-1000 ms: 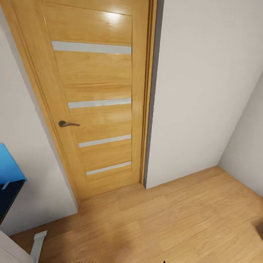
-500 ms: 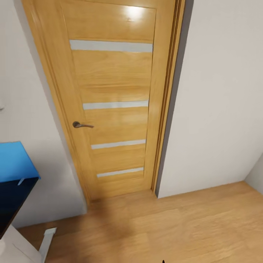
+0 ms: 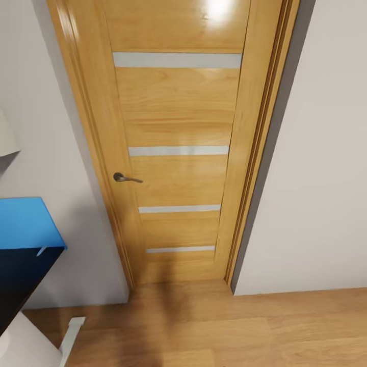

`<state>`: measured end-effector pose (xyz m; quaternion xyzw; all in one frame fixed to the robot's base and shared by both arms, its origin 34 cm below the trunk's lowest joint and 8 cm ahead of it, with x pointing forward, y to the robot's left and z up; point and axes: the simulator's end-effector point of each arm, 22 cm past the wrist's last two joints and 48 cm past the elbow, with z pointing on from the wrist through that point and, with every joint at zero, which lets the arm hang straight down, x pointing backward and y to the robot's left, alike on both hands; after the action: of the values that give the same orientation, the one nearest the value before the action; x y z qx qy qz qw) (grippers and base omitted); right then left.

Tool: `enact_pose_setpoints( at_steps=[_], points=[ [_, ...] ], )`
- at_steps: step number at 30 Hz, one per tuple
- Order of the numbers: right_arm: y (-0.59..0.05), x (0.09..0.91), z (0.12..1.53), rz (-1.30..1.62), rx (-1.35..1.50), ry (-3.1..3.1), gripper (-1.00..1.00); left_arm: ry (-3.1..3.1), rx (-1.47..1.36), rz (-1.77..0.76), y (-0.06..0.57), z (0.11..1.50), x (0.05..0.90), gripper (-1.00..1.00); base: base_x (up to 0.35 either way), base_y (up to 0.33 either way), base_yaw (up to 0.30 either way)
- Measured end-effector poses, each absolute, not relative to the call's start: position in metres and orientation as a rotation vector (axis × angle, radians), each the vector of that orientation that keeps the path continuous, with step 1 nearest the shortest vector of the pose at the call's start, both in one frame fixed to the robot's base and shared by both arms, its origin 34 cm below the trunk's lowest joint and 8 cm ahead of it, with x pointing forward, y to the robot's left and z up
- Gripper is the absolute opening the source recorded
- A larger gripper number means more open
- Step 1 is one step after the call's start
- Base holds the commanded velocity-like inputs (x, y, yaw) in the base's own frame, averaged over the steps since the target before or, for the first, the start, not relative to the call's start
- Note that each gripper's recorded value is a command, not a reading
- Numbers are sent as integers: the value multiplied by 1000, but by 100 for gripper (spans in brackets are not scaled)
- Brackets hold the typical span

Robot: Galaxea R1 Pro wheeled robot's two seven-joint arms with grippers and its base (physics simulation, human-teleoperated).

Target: In the bedroom, organize the workspace by keeping the computer under the desk, ensuring the monitor is on the desk, placing the keyboard on the desk next to the monitor, placing the mouse on the desk next to the keyboard, moving the folder from the swivel chair onto the desk next to the mouse, stacking the notebook on top of the folder with the pen on top of the notebook, and positioning the swivel chair next to the desk.

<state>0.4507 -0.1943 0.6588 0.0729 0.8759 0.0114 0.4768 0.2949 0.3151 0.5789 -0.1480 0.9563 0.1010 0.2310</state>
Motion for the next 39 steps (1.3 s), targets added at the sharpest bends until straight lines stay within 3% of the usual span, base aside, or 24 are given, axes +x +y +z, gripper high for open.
enact_pose_setpoints(
  at_steps=[13, 39],
  points=[
    [-194, 451, 659, 28, 177, 2140, 100, 2629, -407, 279, 315, 579, 295, 100, 144, -169, 287],
    [-198, 451, 662, -16, 209, 2124, 100, 2651, -407, 277, 314, 577, 291, 100, 147, -301, 288]
  ],
)
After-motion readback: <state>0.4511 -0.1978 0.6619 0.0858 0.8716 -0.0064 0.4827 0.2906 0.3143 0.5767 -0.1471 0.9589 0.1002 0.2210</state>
